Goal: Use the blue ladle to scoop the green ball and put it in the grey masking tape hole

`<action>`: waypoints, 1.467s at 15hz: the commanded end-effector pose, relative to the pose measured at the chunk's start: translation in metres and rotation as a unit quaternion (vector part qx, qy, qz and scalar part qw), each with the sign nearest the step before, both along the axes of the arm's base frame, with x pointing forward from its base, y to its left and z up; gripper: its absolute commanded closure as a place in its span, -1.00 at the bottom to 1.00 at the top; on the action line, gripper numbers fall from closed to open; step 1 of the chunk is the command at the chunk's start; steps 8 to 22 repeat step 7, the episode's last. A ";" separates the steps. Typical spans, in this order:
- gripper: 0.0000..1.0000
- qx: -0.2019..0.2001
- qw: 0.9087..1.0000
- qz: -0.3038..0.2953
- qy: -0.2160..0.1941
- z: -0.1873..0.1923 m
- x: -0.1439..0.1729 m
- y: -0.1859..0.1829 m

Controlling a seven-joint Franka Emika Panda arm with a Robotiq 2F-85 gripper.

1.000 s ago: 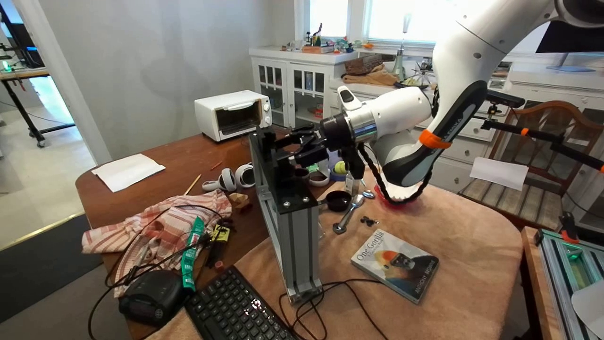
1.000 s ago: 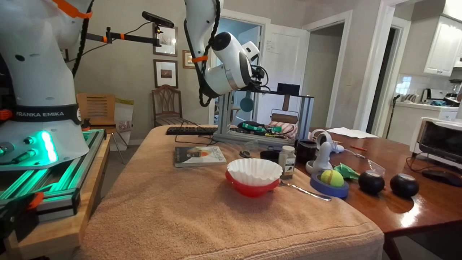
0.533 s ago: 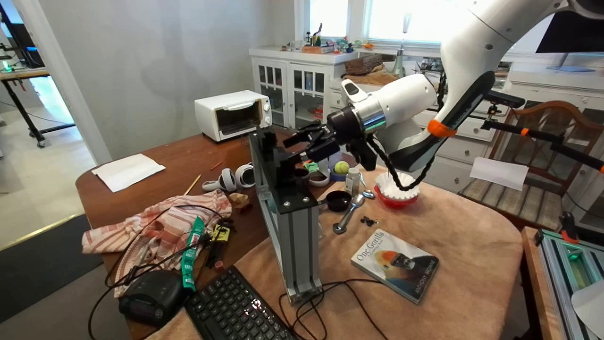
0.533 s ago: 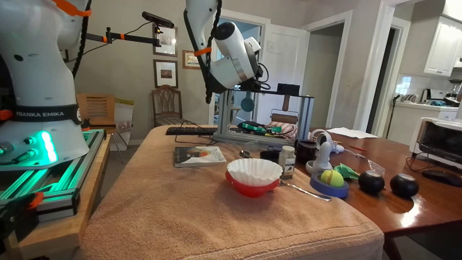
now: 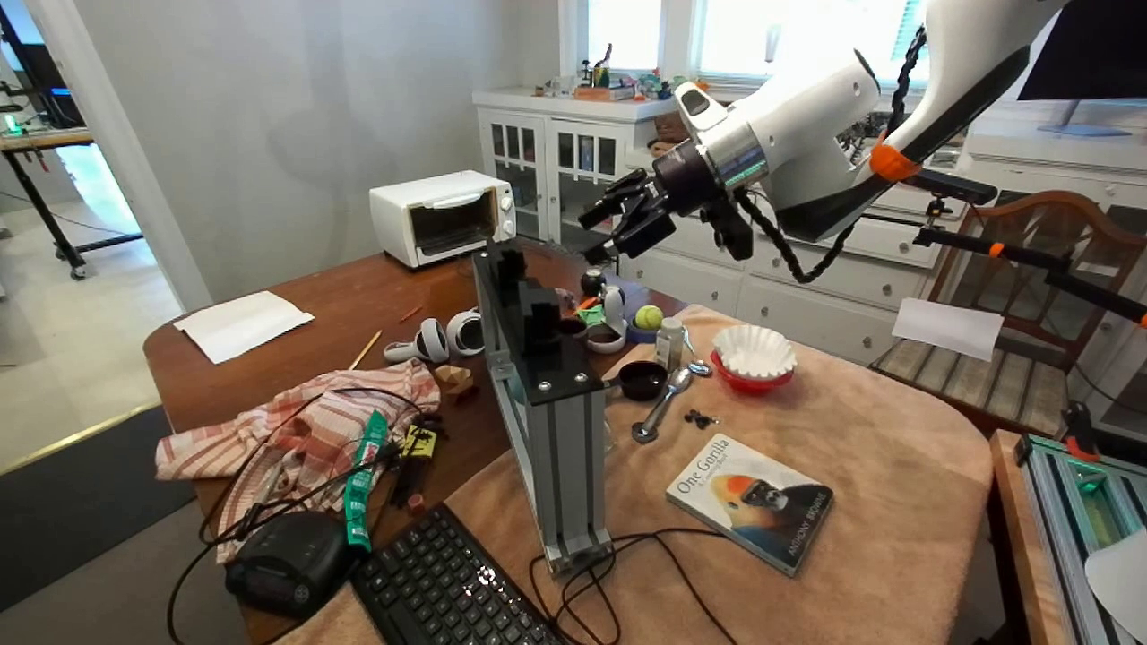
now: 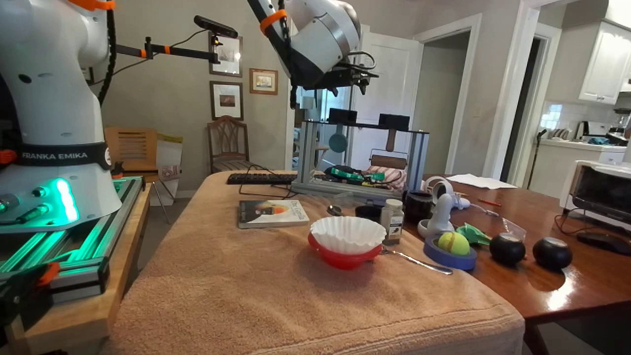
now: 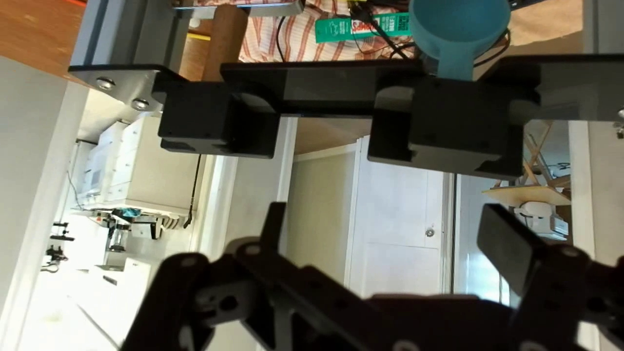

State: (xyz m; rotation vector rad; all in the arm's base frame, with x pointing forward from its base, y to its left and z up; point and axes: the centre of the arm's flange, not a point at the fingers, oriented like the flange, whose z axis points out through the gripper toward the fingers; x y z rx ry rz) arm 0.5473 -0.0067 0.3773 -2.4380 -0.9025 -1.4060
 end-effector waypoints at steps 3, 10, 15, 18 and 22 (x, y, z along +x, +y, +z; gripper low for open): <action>-1.00 0.002 1.000 0.002 0.007 -0.008 0.001 0.002; -1.00 0.003 1.000 0.003 0.009 -0.011 0.001 0.002; -1.00 0.003 1.000 0.003 0.009 -0.011 0.001 0.002; -1.00 0.003 1.000 0.003 0.009 -0.011 0.001 0.002; -1.00 0.003 1.000 0.003 0.009 -0.011 0.001 0.002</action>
